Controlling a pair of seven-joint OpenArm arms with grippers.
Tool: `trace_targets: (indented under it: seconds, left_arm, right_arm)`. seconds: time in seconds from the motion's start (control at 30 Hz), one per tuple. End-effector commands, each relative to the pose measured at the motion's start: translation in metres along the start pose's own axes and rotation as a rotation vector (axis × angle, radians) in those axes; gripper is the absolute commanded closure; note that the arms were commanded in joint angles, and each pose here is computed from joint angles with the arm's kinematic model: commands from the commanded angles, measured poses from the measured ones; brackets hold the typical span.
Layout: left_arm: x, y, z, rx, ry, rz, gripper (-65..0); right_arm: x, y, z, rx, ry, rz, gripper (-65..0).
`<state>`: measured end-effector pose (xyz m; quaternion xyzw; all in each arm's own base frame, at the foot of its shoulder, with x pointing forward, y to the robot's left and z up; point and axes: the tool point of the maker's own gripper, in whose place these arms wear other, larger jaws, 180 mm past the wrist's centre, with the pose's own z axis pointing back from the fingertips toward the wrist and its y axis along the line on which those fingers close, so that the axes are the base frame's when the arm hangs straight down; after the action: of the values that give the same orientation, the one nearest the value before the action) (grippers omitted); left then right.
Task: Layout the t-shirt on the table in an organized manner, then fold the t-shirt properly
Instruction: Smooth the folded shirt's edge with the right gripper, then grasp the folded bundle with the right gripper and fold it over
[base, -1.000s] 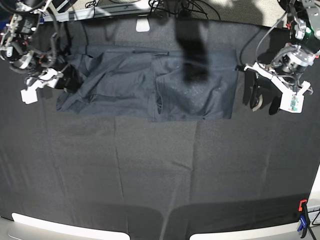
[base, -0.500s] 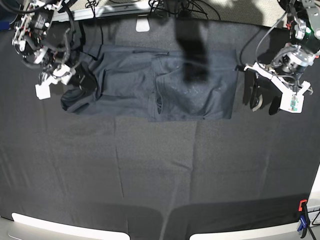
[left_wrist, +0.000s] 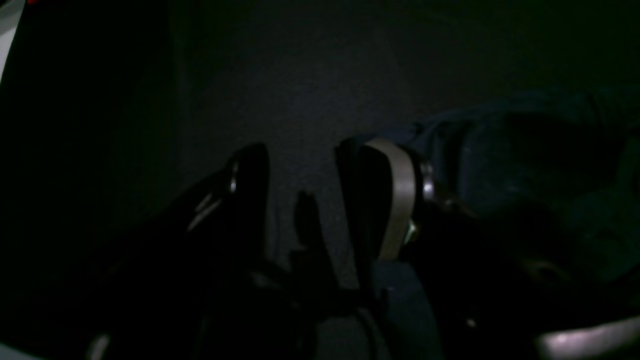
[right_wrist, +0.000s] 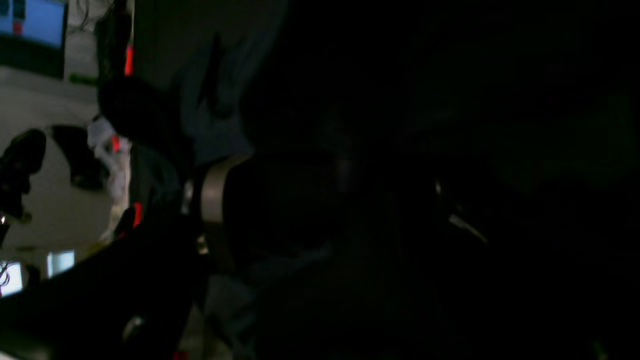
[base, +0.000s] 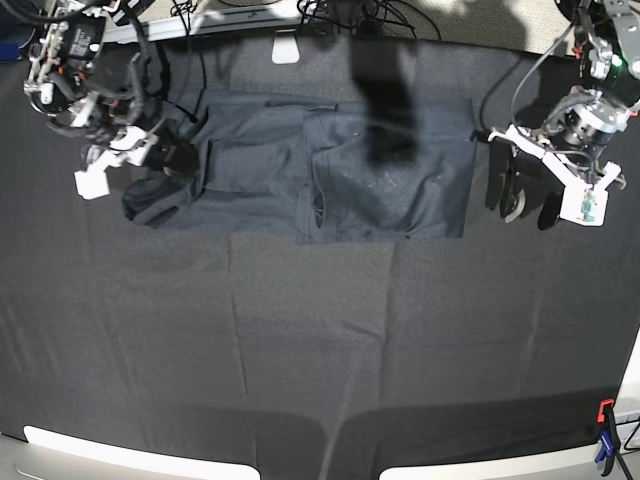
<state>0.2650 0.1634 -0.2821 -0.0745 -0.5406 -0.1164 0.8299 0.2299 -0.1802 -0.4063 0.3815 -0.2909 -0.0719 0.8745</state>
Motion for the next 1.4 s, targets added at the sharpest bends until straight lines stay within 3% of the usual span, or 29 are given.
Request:
trace_targets:
  seconds: [0.0, 0.27, 0.4, 0.63, 0.8, 0.97, 1.1, 1.23, 1.37]
  left_arm:
    - [0.014, 0.000, 0.002, -0.004, -0.054, -0.011, -29.6]
    - [0.014, 0.000, 0.002, -0.004, -0.053, -0.011, -29.6]
    - [0.012, 0.000, 0.002, -0.004, -0.040, -0.011, -29.6]
    - [0.006, 0.000, 0.002, -0.004, -0.013, -0.010, -29.6]
    - [0.002, -0.001, 0.004, -0.006, 0.000, -0.008, -29.6]
    - [-0.001, -0.002, 0.005, -0.007, 0.008, -0.005, -29.6]
    - [-0.002, -0.002, 0.006, -0.007, 0.010, -0.004, -29.6]
    - [-0.002, -0.002, 0.006, -0.007, 0.010, -0.004, -29.6]
    - [-0.003, -0.002, 0.006, -0.008, 0.013, -0.003, -29.6]
  right_arm:
    - [0.003, 0.005, 0.001, 0.010, 0.014, 0.040, -41.5]
    - [0.012, 0.014, -0.001, 0.012, 0.013, 0.096, -41.5]
    - [0.007, 0.003, -0.001, -0.048, 0.044, 0.118, -40.9]
    - [0.028, 0.002, 0.000, -0.061, -0.059, 0.133, -13.2]
    - [0.032, -0.002, -0.001, -0.092, -0.044, 0.158, 0.0]
    - [0.042, -0.012, 0.015, -0.132, -0.084, 0.144, 0.0]
    - [0.059, -0.008, 0.039, -0.175, -0.117, 0.196, 0.0]
    - [0.081, 0.028, 0.054, -0.162, -0.177, 0.325, 0.0]
    - [0.087, 0.082, 0.043, -0.084, -0.221, 0.447, 0.0]
